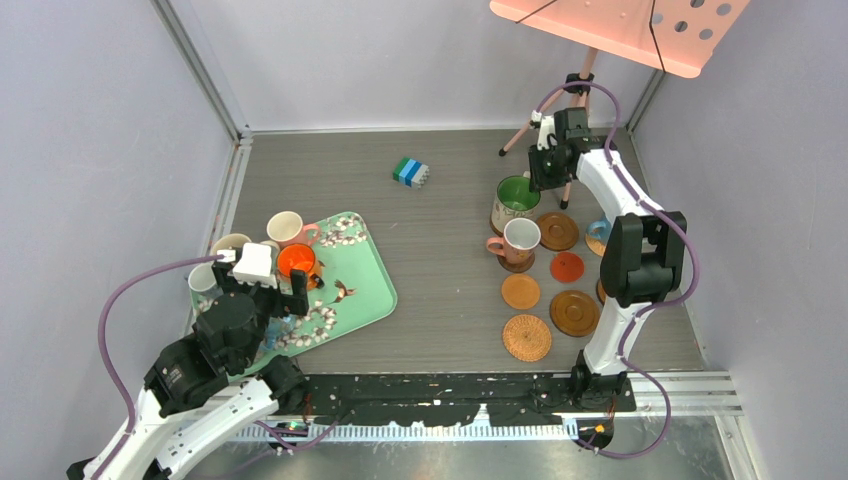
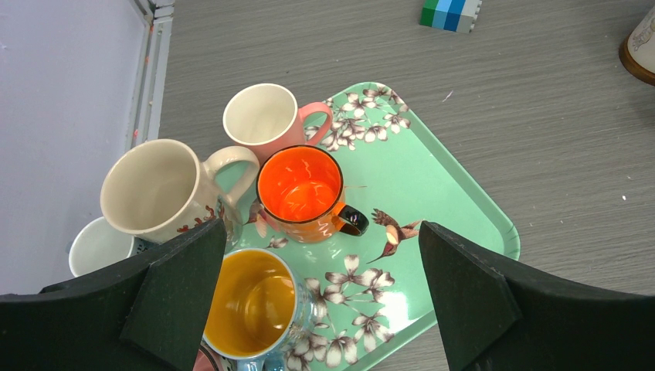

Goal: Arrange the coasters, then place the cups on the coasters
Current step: Place the cup on the coaster.

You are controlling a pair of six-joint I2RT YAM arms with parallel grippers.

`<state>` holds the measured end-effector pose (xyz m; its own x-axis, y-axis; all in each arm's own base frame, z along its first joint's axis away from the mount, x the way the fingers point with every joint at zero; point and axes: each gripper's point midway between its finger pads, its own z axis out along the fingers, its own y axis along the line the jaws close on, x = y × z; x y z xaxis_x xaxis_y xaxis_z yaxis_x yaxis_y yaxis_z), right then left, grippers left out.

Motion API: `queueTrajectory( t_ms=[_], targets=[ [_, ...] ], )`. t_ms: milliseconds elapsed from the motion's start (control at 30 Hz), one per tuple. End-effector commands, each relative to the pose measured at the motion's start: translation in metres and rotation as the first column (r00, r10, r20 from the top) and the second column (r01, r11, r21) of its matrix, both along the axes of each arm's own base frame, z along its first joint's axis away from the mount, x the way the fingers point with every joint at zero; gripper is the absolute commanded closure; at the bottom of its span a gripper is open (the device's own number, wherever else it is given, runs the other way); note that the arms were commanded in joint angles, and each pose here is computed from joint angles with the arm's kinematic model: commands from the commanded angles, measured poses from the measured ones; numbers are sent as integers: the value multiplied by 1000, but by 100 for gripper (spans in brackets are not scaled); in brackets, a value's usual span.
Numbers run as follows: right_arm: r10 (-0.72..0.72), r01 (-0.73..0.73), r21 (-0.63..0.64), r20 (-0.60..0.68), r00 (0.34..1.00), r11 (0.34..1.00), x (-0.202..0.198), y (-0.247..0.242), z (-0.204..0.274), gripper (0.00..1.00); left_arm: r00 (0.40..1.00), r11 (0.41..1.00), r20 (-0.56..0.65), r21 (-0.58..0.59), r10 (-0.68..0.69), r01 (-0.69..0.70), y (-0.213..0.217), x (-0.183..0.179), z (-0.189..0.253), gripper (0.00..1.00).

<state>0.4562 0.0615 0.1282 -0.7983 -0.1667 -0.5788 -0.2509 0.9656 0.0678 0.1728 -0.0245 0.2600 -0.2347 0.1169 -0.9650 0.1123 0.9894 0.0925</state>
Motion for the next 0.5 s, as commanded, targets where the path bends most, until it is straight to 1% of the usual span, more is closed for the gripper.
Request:
queueTrajectory(
  t_ms=[0, 133, 267, 400, 467],
  targets=[
    [5, -8, 32, 91, 996, 999, 10, 6, 36, 68, 1000, 1000, 28, -16, 2, -1, -4, 5, 9, 1],
    [5, -10, 57, 92, 996, 998, 8, 10, 44, 63, 1000, 1000, 29, -16, 2, -2, -4, 5, 9, 1],
    [-9, 1, 80, 99, 995, 997, 5, 13, 55, 56, 1000, 1000, 30, -15, 4, -4, -3, 5, 9, 1],
    [-31, 18, 95, 133, 991, 995, 0, 15, 75, 48, 1000, 1000, 29, -14, 6, -6, -3, 5, 9, 1],
    [-53, 38, 100, 149, 987, 994, -3, 14, 85, 47, 1000, 1000, 28, -11, 9, -8, -3, 6, 8, 1]
  ],
)
